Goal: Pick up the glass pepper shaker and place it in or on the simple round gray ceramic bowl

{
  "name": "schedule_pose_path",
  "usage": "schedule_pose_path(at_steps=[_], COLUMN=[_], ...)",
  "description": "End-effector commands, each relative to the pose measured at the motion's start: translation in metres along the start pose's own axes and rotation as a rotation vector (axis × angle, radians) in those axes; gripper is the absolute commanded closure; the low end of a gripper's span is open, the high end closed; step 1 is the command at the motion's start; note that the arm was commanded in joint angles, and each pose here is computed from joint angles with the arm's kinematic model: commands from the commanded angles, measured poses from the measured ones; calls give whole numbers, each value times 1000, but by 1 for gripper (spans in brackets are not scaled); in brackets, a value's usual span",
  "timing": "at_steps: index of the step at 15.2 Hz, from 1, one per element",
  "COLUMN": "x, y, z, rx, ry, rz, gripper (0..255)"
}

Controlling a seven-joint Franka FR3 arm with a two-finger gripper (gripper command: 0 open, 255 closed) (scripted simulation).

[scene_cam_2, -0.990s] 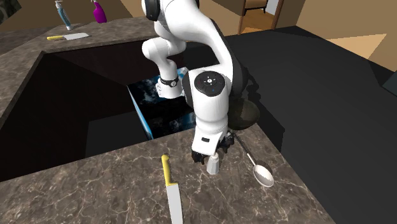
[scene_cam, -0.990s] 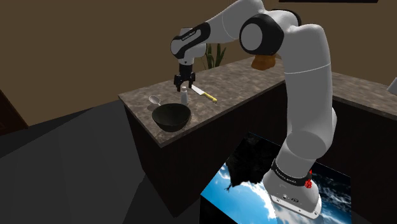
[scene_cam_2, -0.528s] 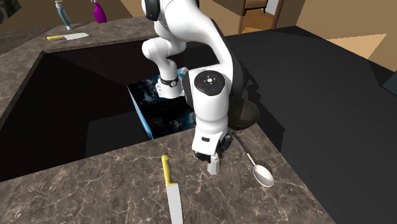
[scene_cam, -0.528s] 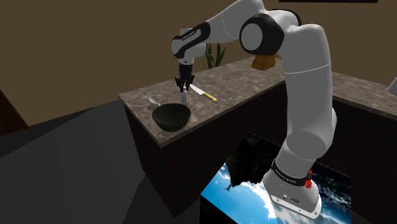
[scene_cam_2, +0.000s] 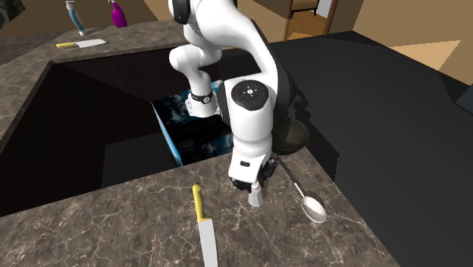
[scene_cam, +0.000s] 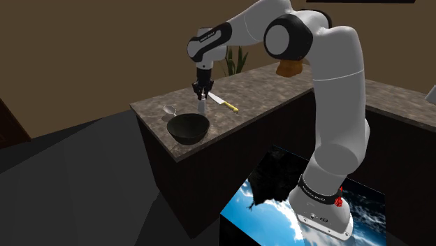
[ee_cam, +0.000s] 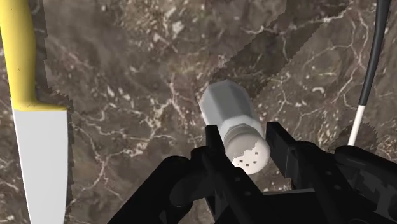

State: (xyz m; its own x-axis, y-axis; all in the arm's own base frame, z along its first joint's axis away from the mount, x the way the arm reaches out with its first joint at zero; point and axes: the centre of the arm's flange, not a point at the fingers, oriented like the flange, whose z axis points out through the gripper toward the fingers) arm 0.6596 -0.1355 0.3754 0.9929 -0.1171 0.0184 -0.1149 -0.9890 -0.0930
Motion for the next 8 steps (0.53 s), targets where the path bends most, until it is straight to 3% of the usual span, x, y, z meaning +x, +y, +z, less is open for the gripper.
schedule_pose_path(at_steps=[1, 8], x=[0, 1], y=[-1, -5], z=[-11, -47], rx=[0, 0], ry=[-1, -1], rz=[0, 0], gripper=[255, 255])
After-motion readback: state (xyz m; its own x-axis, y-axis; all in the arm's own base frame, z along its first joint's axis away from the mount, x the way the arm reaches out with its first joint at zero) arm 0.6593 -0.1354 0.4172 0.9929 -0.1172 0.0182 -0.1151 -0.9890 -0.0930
